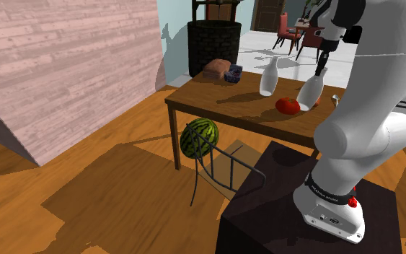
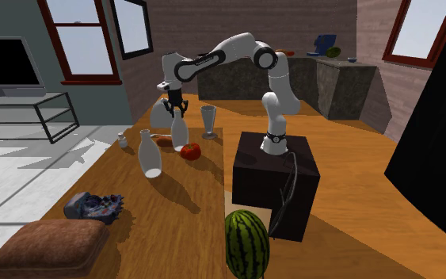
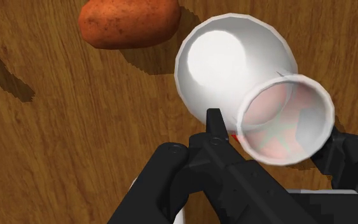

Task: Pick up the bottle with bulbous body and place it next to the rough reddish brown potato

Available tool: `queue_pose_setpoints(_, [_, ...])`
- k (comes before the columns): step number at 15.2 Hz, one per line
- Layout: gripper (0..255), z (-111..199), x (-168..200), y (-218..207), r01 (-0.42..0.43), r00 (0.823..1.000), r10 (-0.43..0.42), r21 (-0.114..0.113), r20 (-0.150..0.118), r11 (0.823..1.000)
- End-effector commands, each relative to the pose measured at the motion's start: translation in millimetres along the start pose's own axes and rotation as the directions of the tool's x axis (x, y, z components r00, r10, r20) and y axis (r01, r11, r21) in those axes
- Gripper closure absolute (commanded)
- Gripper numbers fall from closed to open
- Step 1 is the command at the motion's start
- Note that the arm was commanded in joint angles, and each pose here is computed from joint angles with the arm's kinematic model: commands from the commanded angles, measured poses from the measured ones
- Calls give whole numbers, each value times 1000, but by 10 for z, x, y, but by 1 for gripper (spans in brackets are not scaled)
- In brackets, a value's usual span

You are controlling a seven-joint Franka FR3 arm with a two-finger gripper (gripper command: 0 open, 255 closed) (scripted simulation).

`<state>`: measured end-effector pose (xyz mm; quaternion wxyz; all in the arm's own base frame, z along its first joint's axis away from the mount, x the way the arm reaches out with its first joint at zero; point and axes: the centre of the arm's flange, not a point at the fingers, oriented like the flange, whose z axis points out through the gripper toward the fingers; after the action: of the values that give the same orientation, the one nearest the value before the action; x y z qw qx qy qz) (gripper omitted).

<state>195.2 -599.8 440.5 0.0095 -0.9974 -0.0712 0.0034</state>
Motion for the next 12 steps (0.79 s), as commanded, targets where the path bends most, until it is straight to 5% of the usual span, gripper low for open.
queue_pose_setpoints(1, [0,-2,0,0,0,1000,0,-1,0,1000])
queue_pose_setpoints(6, [0,-2,0,0,0,1000,0,-1,0,1000])
queue_pose_setpoints(10, [0,-503,0,0,0,1000,0,-1,0,1000])
queue_pose_setpoints(12, [0,-503,0,0,0,1000,0,-1,0,1000])
